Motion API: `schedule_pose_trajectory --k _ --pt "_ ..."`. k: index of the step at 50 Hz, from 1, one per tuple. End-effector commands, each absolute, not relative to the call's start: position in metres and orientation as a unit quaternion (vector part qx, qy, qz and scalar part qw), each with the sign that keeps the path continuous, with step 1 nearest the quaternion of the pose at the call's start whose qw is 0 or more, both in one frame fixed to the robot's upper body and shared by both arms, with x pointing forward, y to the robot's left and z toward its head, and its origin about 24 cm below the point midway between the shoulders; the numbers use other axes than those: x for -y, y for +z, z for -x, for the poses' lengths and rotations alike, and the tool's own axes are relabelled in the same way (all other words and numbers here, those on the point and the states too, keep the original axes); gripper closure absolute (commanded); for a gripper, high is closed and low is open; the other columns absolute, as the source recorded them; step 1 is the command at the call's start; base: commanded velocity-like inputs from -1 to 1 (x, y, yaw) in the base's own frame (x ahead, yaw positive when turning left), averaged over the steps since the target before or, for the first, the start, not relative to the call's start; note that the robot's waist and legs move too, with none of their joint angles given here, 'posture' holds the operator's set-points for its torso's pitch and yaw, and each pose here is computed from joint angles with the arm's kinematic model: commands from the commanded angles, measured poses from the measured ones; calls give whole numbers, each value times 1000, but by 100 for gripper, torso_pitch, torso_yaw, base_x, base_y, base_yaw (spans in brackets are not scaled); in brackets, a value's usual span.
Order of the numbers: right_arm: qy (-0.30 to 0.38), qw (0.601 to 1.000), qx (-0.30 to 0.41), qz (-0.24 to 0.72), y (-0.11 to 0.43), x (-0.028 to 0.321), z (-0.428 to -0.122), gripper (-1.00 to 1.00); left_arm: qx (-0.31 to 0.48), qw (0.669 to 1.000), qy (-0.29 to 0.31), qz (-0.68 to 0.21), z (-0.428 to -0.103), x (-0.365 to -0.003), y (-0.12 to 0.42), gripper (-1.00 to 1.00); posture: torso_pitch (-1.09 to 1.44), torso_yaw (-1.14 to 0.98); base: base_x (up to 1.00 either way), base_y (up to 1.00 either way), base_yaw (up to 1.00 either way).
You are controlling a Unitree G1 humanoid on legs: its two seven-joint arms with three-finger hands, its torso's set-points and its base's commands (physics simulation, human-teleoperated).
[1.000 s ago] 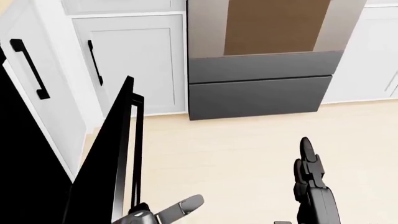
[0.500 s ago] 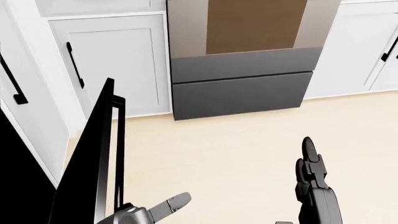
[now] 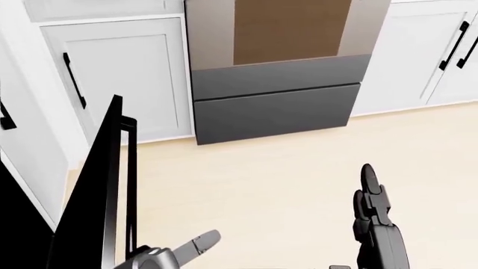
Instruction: Close the dishwasher door
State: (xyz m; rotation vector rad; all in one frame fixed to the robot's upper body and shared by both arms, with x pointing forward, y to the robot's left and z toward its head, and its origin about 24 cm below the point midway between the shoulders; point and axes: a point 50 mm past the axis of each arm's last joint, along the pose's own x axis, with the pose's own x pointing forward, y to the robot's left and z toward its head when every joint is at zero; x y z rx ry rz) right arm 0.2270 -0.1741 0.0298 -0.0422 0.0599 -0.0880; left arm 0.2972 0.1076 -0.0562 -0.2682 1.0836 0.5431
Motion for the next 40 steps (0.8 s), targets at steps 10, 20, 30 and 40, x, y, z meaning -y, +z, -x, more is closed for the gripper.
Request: schedule_pose_trajectory --k 10,20,30,40 --pt "-42 999 13 23 45 174 -231 -100 -413 841 339 80 -323 -141 -28 -100 0 0 0 0 0" --pt "-43 999 14 23 46 174 -231 -100 -402 843 350 75 -326 -145 -24 -100 0 0 0 0 0" --pt "-43 999 15 23 47 174 -231 -100 -397 842 357 77 -329 -150 -20 -100 0 0 0 0 0" --pt "-43 999 15 23 47 174 -231 -100 -398 838 364 83 -330 -155 -18 -100 0 0 0 0 0"
